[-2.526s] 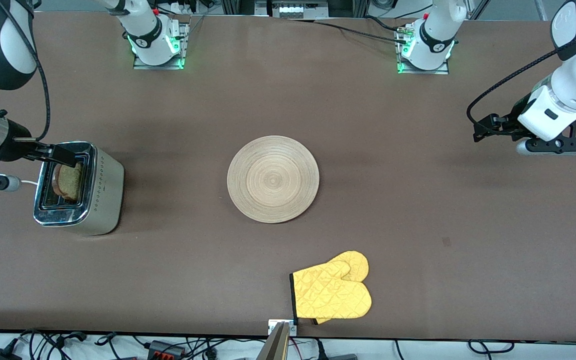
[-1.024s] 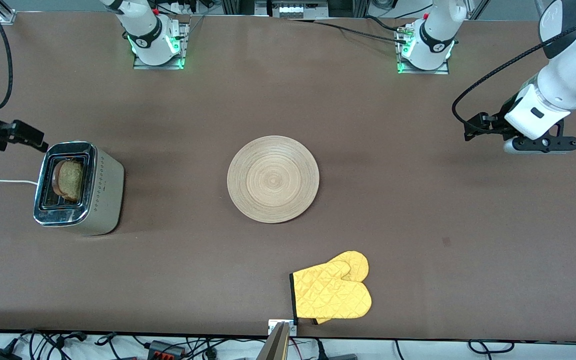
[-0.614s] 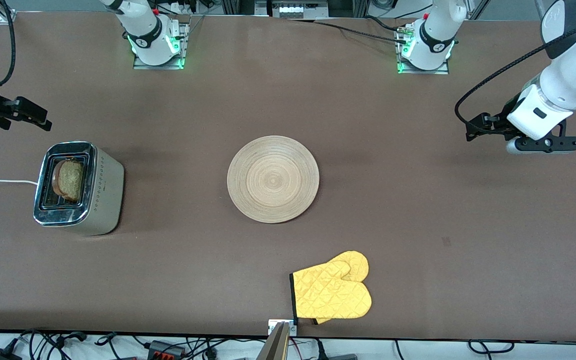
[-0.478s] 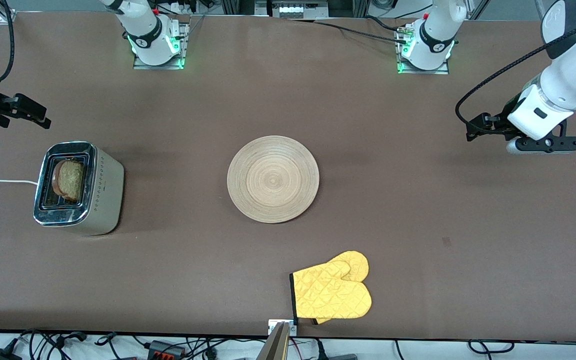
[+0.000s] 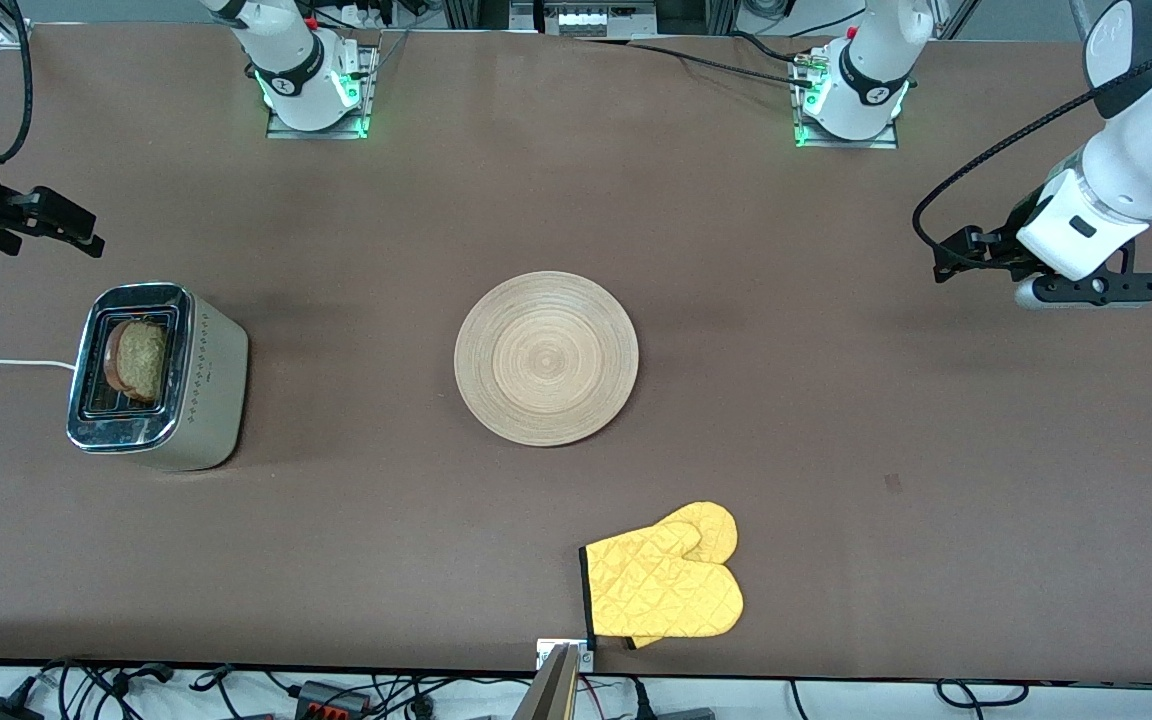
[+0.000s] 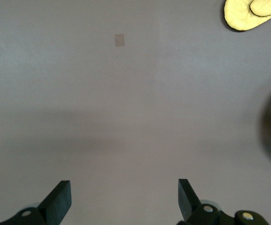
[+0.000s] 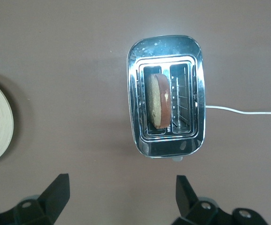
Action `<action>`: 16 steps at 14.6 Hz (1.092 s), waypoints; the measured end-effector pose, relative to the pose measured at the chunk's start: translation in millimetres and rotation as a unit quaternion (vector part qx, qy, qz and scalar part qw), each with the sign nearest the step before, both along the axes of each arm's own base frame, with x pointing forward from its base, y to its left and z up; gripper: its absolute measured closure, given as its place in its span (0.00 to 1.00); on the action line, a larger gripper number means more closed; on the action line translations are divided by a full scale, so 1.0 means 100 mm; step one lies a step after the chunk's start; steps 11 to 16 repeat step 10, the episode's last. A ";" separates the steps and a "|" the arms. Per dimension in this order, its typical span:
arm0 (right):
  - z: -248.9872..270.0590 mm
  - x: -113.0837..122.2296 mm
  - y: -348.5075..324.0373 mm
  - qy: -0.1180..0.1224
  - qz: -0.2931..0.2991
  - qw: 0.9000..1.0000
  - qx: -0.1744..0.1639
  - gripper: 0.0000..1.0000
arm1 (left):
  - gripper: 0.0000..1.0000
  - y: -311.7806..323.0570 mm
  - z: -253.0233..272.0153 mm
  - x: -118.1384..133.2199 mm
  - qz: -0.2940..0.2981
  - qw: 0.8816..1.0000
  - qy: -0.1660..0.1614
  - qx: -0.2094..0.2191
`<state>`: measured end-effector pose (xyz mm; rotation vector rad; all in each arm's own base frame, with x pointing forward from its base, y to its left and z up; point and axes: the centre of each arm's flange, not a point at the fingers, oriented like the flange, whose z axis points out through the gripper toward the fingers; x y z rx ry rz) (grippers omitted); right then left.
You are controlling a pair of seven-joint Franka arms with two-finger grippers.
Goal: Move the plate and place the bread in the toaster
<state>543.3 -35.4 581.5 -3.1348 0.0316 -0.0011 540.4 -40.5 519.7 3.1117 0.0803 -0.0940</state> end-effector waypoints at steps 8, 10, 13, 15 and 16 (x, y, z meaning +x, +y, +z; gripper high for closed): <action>0.05 -0.06 -0.01 0.005 -0.001 1.000 0.000 0.00 | 0.00 -0.02 0.00 0.00 -0.002 1.000 0.000 0.000; 0.04 -0.06 -0.01 0.007 -0.001 1.000 0.000 0.00 | 0.00 -0.02 0.00 0.00 -0.002 1.000 0.000 0.000; 0.04 -0.06 -0.01 0.007 -0.001 1.000 0.000 0.00 | 0.00 -0.02 0.00 0.00 -0.002 1.000 0.000 0.000; 0.04 -0.06 -0.01 0.007 -0.001 1.000 0.000 0.00 | 0.00 -0.02 0.00 0.00 -0.002 1.000 0.000 0.000; 0.04 -0.06 -0.01 0.007 -0.001 1.000 0.000 0.00 | 0.00 -0.02 0.00 0.00 -0.002 1.000 0.000 0.000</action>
